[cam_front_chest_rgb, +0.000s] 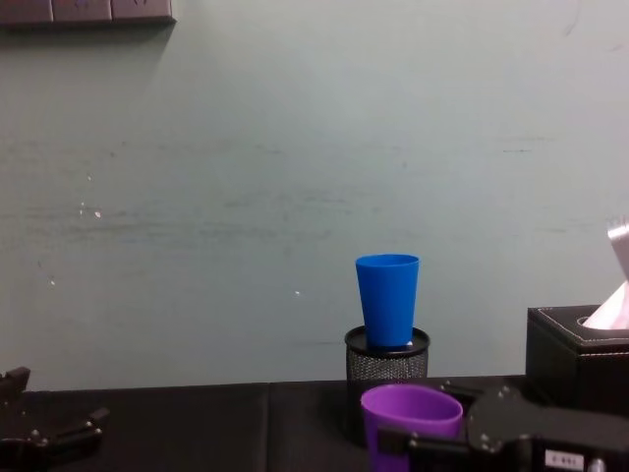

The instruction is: Pick up one cup with a gripper and tap it against the other cup.

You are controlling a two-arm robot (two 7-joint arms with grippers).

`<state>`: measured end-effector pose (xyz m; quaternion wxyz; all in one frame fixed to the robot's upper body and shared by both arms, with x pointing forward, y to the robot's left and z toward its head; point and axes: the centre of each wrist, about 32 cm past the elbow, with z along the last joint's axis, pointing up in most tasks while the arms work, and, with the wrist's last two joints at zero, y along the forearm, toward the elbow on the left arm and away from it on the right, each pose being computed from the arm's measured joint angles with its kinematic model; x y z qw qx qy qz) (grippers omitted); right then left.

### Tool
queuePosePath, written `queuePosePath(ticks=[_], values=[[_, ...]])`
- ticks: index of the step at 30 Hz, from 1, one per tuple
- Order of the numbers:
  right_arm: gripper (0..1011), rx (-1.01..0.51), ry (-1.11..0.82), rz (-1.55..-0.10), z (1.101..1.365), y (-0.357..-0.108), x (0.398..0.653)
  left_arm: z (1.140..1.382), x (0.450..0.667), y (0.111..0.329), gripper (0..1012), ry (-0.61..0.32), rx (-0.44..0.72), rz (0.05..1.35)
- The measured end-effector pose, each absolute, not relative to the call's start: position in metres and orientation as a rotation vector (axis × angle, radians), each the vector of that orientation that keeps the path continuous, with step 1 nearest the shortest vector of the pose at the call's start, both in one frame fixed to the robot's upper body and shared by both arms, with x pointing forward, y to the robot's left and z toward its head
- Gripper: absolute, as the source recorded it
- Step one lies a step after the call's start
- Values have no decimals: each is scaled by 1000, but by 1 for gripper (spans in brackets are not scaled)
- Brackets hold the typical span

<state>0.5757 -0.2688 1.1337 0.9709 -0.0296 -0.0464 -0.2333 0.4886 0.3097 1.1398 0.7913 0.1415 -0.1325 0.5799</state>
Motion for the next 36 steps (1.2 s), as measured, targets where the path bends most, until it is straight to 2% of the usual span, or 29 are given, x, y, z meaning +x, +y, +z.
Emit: queuePosePath(ticks=[20, 36], values=[[739, -133, -138, -442, 1204, -272, 586, 1140, 489, 310, 1000, -285, 304, 1248], [739, -108, -135, -428, 1222, -270, 590, 1140, 489, 310, 1000, -285, 304, 1248]])
